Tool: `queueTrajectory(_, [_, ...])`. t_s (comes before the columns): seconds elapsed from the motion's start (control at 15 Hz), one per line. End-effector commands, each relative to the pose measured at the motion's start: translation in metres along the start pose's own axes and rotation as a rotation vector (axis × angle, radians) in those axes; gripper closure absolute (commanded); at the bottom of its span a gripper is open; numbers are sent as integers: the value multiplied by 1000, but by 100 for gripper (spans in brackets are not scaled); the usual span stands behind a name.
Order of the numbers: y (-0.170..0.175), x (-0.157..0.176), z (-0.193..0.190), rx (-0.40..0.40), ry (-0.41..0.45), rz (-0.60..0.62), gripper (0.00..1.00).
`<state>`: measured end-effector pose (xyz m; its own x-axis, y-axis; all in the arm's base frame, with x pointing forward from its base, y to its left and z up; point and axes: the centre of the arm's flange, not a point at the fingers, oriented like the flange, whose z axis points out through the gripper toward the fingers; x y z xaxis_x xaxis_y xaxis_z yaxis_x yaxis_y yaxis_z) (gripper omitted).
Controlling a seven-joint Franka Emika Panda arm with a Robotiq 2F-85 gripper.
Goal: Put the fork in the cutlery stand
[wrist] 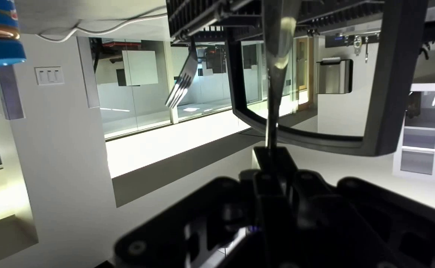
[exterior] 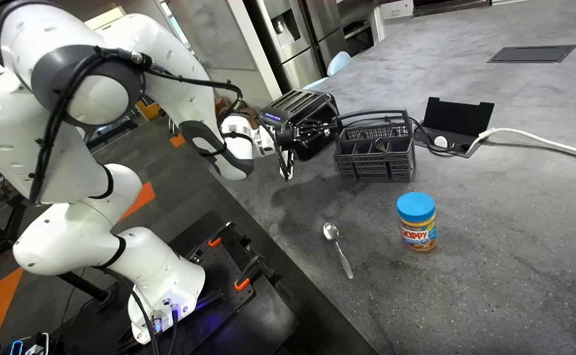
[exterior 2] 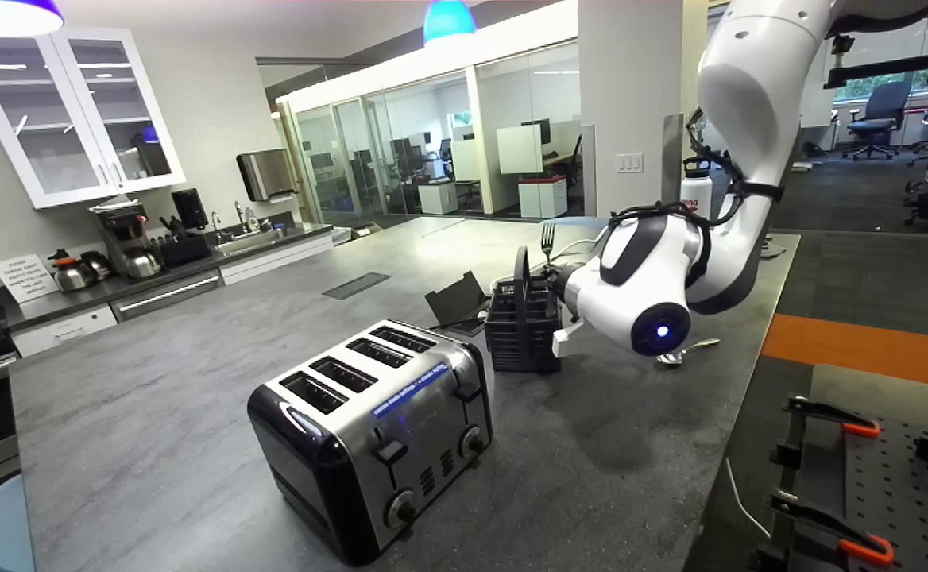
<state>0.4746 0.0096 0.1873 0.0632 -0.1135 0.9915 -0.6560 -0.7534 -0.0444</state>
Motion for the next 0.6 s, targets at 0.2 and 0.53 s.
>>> queueTrajectory(0.2, [10, -30, -1, 7, 3, 2, 98])
queueTrajectory(0.53, [15, -43, 0, -12, -7, -4, 66])
